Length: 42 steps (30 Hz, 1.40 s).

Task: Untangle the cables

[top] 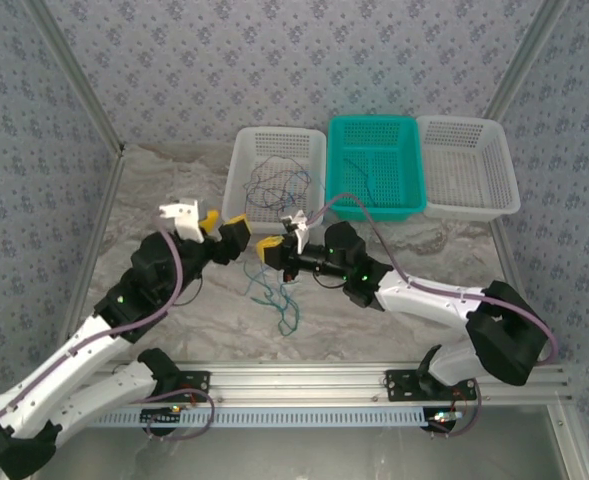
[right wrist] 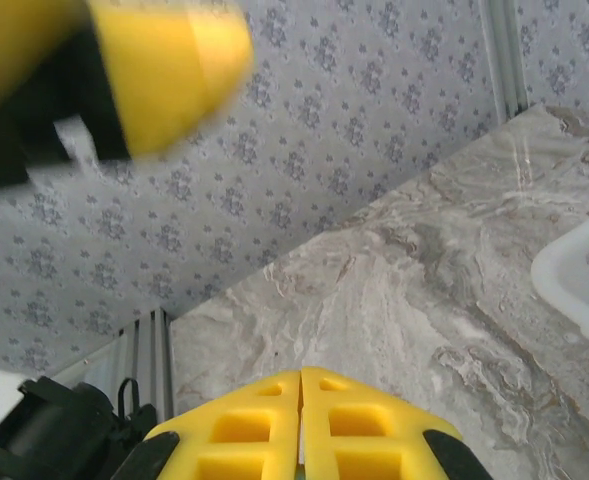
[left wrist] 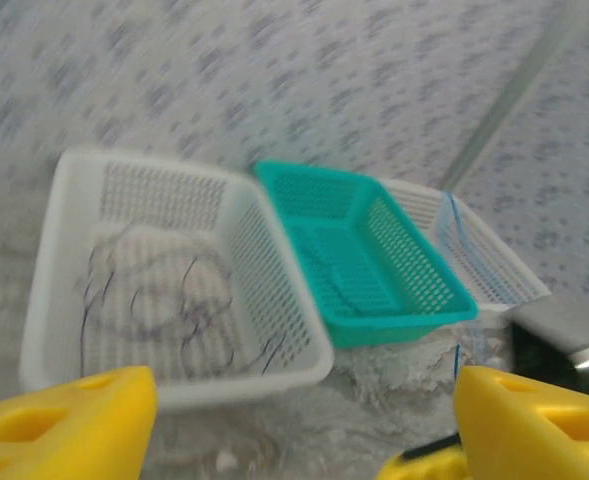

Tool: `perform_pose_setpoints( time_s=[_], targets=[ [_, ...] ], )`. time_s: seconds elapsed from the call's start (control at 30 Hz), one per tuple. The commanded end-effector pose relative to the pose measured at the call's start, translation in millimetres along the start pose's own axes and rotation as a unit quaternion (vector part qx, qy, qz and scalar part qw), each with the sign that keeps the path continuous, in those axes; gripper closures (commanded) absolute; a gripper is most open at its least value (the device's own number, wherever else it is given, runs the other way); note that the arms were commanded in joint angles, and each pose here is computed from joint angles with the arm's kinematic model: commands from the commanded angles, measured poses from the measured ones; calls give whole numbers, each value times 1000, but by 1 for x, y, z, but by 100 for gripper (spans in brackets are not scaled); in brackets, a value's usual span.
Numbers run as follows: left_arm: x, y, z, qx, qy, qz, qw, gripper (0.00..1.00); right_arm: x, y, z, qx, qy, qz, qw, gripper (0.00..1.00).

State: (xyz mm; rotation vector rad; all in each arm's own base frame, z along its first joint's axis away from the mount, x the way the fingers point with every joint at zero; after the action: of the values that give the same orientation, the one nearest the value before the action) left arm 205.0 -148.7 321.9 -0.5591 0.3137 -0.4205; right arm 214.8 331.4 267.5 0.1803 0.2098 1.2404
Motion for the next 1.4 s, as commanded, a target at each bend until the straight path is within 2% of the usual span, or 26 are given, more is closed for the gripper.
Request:
perform_pose_setpoints(
  time_s=[0.0, 0.07, 0.13, 0.27, 0.37, 0.57, 0.77, 0.8, 0.83, 0.9, 0.93, 0.97, 1.0, 1.1, 1.2, 1.23, 1.3, 1.37],
  targets=[
    [2, 48, -37, -152, 21, 86, 984, 20, -4, 3, 21, 2, -27, -4, 1000, 100],
    [4, 60, -55, -209, 37, 89, 973, 19, -4, 3, 23, 0, -27, -4, 1000, 100],
    [10, 66, -71, -267, 60, 76, 959, 13, -4, 1, 21, 0, -18, -7, 1000, 100],
    [21, 79, -107, -366, 124, 95, 917, 6, -5, -2, 18, 3, -12, -11, 1000, 100],
    [20, 90, -128, -383, 153, 131, 901, 2, -5, -2, 17, 6, -11, -12, 1000, 100],
    [12, 113, -155, -409, 175, 205, 872, 1, -5, -1, 17, 8, -7, -9, 1000, 100],
    [29, 113, -179, -444, 214, 195, 848, 2, -4, 0, 22, 10, -9, -7, 1000, 100],
    [34, 111, -181, -447, 219, 187, 847, 5, -4, 1, 22, 10, -9, -7, 1000, 100],
    [40, 107, -180, -452, 221, 173, 847, 15, -5, 1, 21, 11, -9, -6, 1000, 100],
    [50, 100, -178, -455, 222, 151, 849, 53, -6, 1, 21, 12, -6, -9, 1000, 100],
    [53, 97, -176, -450, 224, 147, 852, 75, -7, 0, 21, 11, -6, -12, 1000, 100],
    [55, 96, -173, -439, 226, 151, 856, 91, -9, 0, 22, 11, -7, -17, 1000, 100],
    [55, 95, -171, -425, 227, 156, 862, 99, -12, 0, 23, 11, -9, -22, 1000, 100],
    [49, 103, -163, -363, 226, 200, 881, 100, -24, -3, 30, 8, -20, -45, 999, 100],
    [35, 130, -152, -296, 190, 276, 895, 100, -49, -21, 45, 22, -29, -118, 992, 100],
    [29, 143, -147, -270, 180, 308, 894, 100, -63, -31, 51, 30, -34, -160, 986, 100],
    [14, 166, -136, -240, 168, 370, 882, 100, -100, -56, 60, 51, -37, -260, 964, 100],
    [-1, 186, -123, -223, 150, 416, 869, 100, -145, -82, 63, 78, -56, -355, 930, 100]
  ],
)
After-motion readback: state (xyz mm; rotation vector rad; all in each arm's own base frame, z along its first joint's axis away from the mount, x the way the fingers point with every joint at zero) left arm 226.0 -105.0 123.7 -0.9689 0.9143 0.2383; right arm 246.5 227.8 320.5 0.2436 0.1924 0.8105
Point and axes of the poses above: each hand's point on the last joint's axis, 136 mm out from that joint toward the fingers, its own x axis out along the fingers, its own y axis along the line the jaws close on, z = x × y, the point moved 5 cm from there along -x, back along the fingers, and after that the axes turned 8 degrees about -x, right-handed, at the moved point
